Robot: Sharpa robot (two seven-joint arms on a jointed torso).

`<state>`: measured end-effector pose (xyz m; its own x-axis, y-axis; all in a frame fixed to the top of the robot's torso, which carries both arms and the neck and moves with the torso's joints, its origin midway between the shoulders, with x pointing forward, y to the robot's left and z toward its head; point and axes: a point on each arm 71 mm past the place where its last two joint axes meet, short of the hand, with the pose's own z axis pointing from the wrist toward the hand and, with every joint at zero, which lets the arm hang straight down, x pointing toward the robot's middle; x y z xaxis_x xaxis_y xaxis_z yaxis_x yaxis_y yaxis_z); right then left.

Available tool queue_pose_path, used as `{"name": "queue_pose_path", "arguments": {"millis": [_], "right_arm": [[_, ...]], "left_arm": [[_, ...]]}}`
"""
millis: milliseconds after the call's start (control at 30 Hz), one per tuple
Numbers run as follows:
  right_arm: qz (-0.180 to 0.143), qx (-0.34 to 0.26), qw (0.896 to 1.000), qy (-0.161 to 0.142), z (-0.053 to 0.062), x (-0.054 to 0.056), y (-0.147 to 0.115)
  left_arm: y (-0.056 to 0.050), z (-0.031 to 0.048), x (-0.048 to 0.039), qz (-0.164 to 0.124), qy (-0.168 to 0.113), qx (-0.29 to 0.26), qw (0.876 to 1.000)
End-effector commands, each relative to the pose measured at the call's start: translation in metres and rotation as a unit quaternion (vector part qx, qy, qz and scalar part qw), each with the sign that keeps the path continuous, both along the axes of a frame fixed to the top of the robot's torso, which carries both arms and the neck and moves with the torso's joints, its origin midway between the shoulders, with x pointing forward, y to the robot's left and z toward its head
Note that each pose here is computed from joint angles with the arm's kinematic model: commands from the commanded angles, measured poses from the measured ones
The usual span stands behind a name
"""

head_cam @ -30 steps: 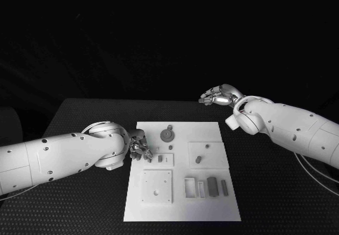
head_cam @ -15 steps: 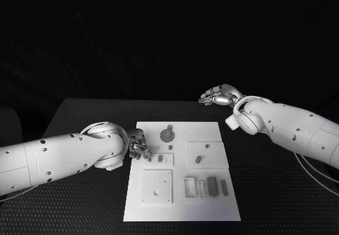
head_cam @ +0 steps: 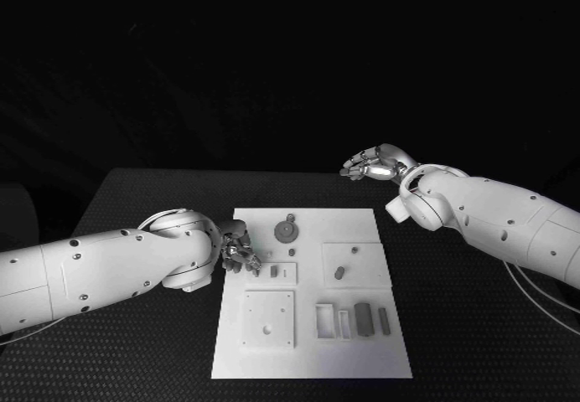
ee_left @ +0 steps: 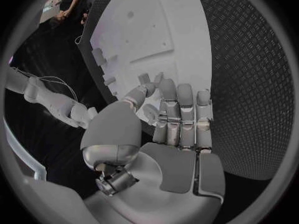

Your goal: Assemble the parts on the task board

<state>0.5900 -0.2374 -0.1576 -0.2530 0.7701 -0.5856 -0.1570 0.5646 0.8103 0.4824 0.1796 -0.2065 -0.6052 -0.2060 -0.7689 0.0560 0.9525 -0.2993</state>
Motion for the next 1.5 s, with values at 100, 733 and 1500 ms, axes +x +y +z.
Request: {"name": "queue_pose_path", "arguments": {"millis": [100,733,1500], "right_arm": [[0.008,0.002,1.0,-0.001,0.0,-0.001,0.001],[0.007,0.002,1.0,0.0,0.0,0.0,0.0],[0.007,0.002,1.0,0.0,0.0,-0.001,0.0]], "left_arm": [[-0.002,0.0007,-0.002,-0.004,-0.006,0.004,1.0],[-0.001,0.0021,-0.01,0.003,-0.042,0.001,0.999],[-0.002,0.0007,-0.0157,0.003,-0.049,-0.003,0.999]]}}
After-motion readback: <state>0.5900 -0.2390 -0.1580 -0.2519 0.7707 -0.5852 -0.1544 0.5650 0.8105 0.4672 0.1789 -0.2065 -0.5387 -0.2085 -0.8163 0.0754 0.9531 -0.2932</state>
